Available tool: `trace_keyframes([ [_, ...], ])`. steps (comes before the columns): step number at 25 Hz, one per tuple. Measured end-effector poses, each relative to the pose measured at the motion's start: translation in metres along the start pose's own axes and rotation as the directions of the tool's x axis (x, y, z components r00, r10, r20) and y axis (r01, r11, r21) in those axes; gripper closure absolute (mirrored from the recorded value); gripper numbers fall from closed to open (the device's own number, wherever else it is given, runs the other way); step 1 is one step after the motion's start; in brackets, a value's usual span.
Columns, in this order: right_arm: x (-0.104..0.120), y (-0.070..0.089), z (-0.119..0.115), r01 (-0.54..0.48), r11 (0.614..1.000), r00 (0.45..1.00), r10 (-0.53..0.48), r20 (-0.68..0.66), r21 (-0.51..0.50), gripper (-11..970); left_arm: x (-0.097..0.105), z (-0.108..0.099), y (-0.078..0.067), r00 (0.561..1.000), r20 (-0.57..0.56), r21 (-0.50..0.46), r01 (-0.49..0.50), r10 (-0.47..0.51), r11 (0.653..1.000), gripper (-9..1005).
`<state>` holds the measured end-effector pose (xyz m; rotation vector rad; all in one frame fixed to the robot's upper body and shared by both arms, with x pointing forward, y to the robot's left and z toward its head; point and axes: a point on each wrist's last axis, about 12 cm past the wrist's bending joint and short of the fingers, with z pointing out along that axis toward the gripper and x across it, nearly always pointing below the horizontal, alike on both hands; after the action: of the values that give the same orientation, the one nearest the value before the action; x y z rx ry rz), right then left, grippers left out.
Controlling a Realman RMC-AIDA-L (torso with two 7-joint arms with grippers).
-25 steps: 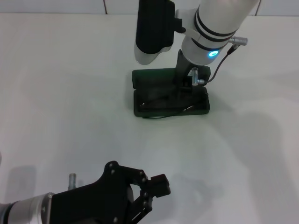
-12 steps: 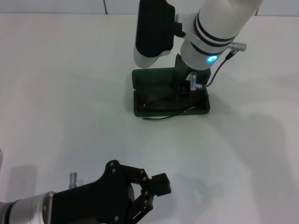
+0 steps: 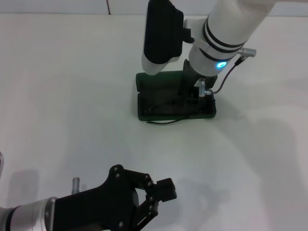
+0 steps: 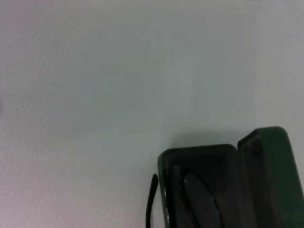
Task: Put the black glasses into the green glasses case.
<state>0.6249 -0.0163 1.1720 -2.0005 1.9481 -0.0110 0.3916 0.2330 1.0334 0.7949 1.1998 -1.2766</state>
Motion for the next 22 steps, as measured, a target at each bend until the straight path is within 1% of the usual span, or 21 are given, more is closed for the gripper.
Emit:
trace_keyframes([
  [1,0.0003,0.0002,0.0002,0.0,1.0,1.0,0.0,0.0,-0.001,814,0.0,0.0001,0.0001,1.0,0.0,0.0,0.0,0.0,1.0,921],
  [17,0.0016,0.0033,0.0023,0.002,1.0,1.0,-0.002,0.018,-0.003,810,0.0008,-0.0004,-0.0002,1.0,-0.004,-0.005,0.001,-0.001,1.0,920],
  [22,0.0038,0.0065,0.0073,0.014,1.0,1.0,-0.014,0.02,-0.005,810,0.0009,-0.0004,0.0,1.0,-0.006,-0.006,0.001,-0.001,1.0,920],
])
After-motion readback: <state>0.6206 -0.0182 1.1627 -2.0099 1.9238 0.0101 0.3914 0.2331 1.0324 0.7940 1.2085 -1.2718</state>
